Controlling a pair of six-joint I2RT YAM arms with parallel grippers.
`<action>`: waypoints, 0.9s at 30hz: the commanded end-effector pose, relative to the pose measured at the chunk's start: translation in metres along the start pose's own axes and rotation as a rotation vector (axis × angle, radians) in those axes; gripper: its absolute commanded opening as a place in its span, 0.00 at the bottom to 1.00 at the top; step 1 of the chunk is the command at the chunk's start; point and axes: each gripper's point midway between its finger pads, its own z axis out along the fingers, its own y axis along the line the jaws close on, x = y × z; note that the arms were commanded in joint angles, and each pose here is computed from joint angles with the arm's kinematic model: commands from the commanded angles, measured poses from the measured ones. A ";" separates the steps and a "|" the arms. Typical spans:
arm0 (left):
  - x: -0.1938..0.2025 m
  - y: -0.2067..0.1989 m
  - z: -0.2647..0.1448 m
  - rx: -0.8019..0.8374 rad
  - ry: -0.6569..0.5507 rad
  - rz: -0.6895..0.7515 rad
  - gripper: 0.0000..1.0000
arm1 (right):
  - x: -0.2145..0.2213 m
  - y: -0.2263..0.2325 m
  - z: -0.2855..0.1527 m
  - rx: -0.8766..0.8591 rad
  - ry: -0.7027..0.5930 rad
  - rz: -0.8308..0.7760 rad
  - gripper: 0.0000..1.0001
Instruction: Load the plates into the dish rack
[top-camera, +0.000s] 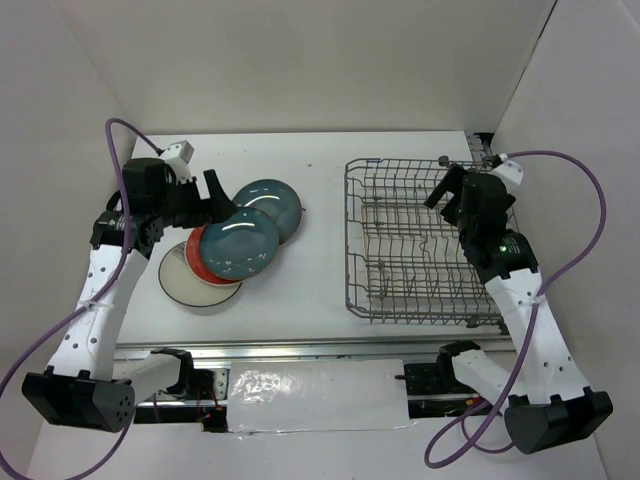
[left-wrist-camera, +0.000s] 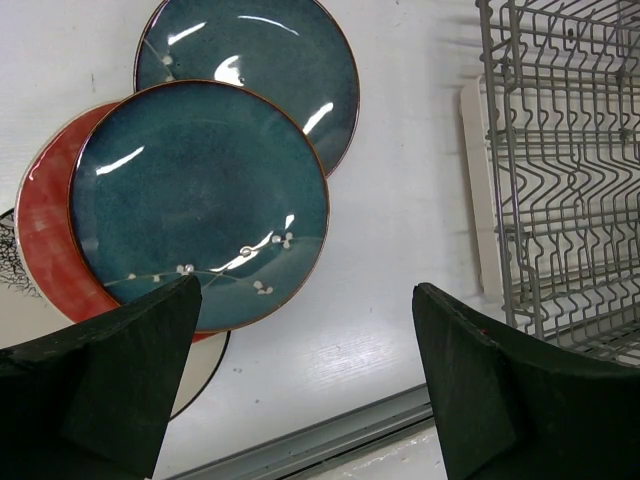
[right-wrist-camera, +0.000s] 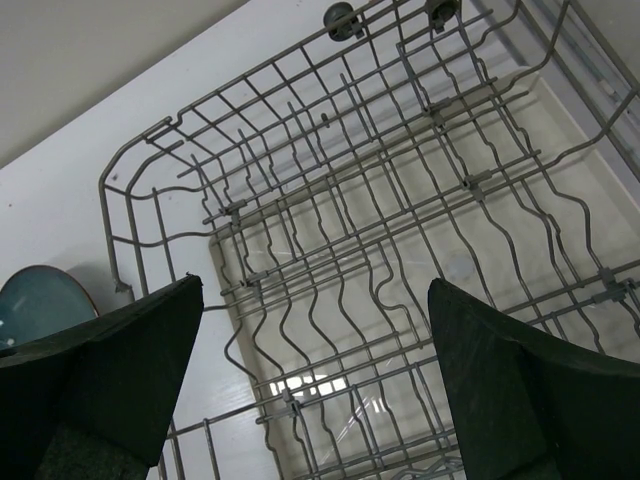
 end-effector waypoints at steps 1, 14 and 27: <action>-0.009 -0.006 -0.007 0.025 -0.040 0.007 0.99 | -0.008 -0.001 -0.009 -0.006 -0.039 0.022 1.00; 0.011 0.014 0.008 -0.045 0.023 -0.075 0.99 | 0.031 0.097 -0.044 -0.502 0.097 0.055 1.00; -0.013 0.027 -0.024 -0.094 -0.062 -0.106 0.99 | 0.155 0.267 -0.072 -0.766 0.416 -0.100 1.00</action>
